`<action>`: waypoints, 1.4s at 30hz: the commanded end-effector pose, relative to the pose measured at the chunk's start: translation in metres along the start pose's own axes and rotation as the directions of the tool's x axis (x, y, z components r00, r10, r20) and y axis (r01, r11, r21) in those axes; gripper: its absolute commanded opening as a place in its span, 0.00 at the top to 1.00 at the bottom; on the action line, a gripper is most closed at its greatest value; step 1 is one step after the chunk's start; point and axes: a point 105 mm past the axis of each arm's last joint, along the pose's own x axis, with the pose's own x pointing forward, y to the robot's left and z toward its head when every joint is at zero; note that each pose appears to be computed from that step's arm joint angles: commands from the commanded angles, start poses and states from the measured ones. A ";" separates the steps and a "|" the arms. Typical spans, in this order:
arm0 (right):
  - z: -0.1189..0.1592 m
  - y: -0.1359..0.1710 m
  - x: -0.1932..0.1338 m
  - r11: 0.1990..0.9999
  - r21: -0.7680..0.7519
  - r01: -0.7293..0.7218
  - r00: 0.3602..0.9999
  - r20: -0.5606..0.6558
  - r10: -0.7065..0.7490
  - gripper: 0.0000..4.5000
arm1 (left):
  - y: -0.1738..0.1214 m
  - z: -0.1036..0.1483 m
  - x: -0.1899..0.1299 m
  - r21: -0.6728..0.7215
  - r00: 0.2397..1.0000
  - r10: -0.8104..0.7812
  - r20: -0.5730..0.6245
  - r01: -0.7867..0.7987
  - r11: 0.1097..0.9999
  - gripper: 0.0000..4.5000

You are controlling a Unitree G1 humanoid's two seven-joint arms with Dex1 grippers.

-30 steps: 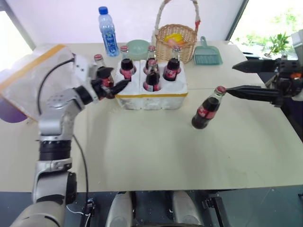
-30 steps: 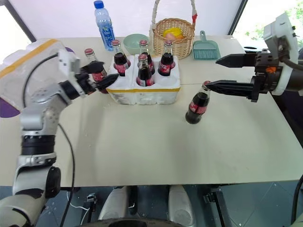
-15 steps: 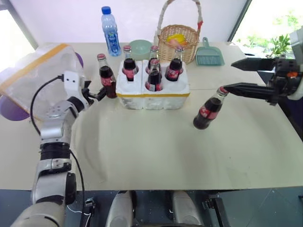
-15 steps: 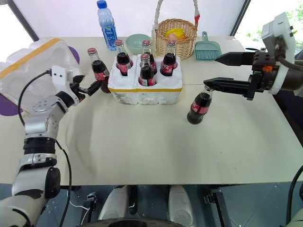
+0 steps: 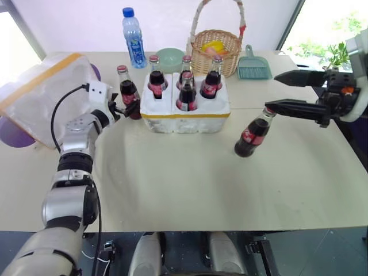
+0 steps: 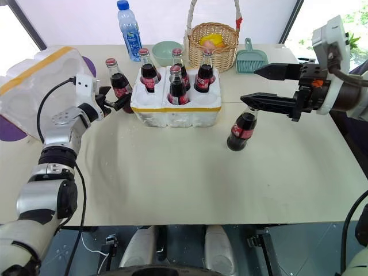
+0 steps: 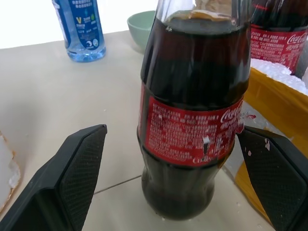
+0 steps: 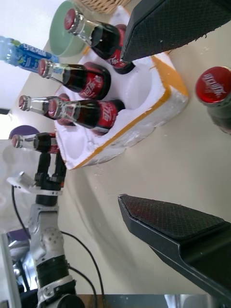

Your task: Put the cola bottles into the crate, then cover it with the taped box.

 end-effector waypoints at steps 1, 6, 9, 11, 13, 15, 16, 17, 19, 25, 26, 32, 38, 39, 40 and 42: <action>0.011 0.004 -0.001 0.999 -0.047 -0.004 1.000 0.024 0.005 0.00 | -0.003 0.021 0.010 0.044 0.999 -0.011 0.048 0.009 0.999 0.02; 0.007 0.007 -0.001 0.998 -0.058 -0.020 1.000 -0.006 0.020 0.00 | -0.013 0.025 0.020 0.023 0.997 -0.041 0.061 0.040 0.999 0.02; 0.008 0.008 -0.001 0.998 -0.051 -0.025 1.000 -0.005 0.025 0.00 | -0.014 0.024 0.021 0.016 0.997 -0.047 0.063 0.046 0.999 0.06; 0.010 0.010 -0.003 0.999 -0.034 -0.040 0.999 0.001 0.040 0.00 | -0.013 0.023 0.019 0.020 0.997 -0.046 0.068 0.045 0.999 0.19; 0.014 0.014 -0.005 0.998 -0.004 -0.069 0.997 0.014 0.069 0.00 | -0.007 0.025 0.015 0.027 0.997 -0.030 0.075 0.028 0.999 0.40; 0.018 0.017 -0.005 0.997 -0.032 -0.073 0.997 0.018 0.074 0.00 | 0.002 0.029 0.010 0.027 0.996 -0.012 0.085 0.010 1.000 0.42; 0.019 0.017 -0.005 0.997 -0.050 -0.066 0.998 0.017 0.067 0.00 | 0.006 0.031 0.006 0.032 0.996 -0.013 0.093 0.010 0.999 0.42; 0.020 0.017 -0.005 0.996 -0.056 -0.062 0.998 0.016 0.063 0.00 | 0.009 0.034 0.001 0.038 0.995 -0.016 0.099 0.013 0.999 0.42; 0.021 0.018 -0.005 0.996 -0.060 -0.064 0.998 0.016 0.065 0.00 | 0.013 0.040 -0.009 0.037 0.993 -0.041 0.114 0.037 0.999 0.42; 0.018 0.017 -0.007 0.997 -0.061 -0.051 0.999 0.009 0.052 0.00 | -0.001 0.085 -0.064 0.013 0.948 -0.246 0.200 0.249 0.968 0.42; 0.017 0.017 -0.007 0.997 -0.048 -0.052 0.999 0.006 0.052 0.00 | -0.006 0.097 -0.073 0.013 0.934 -0.283 0.219 0.287 0.958 0.42; 0.016 0.021 -0.005 0.996 -0.047 -0.075 0.997 0.009 0.076 0.00 | -0.030 0.160 -0.084 0.004 0.860 -0.381 0.340 0.404 0.915 0.42; 0.014 0.019 -0.002 0.997 -0.048 -0.058 0.998 0.004 0.059 0.00 | -0.056 0.158 -0.046 0.026 0.845 -0.418 0.335 0.435 0.900 0.42; 0.014 0.018 -0.002 0.997 -0.047 -0.055 0.998 0.004 0.055 0.00 | -0.057 0.154 -0.037 0.024 0.854 -0.406 0.324 0.422 0.906 0.42; 0.014 0.018 -0.002 0.998 -0.047 -0.052 0.999 0.004 0.052 0.00 | -0.056 0.150 -0.030 0.028 0.864 -0.397 0.309 0.409 0.912 0.42; 0.014 0.017 -0.003 0.998 -0.048 -0.038 0.999 0.003 0.038 0.00 | -0.057 0.140 -0.017 0.045 0.883 -0.383 0.271 0.386 0.921 0.42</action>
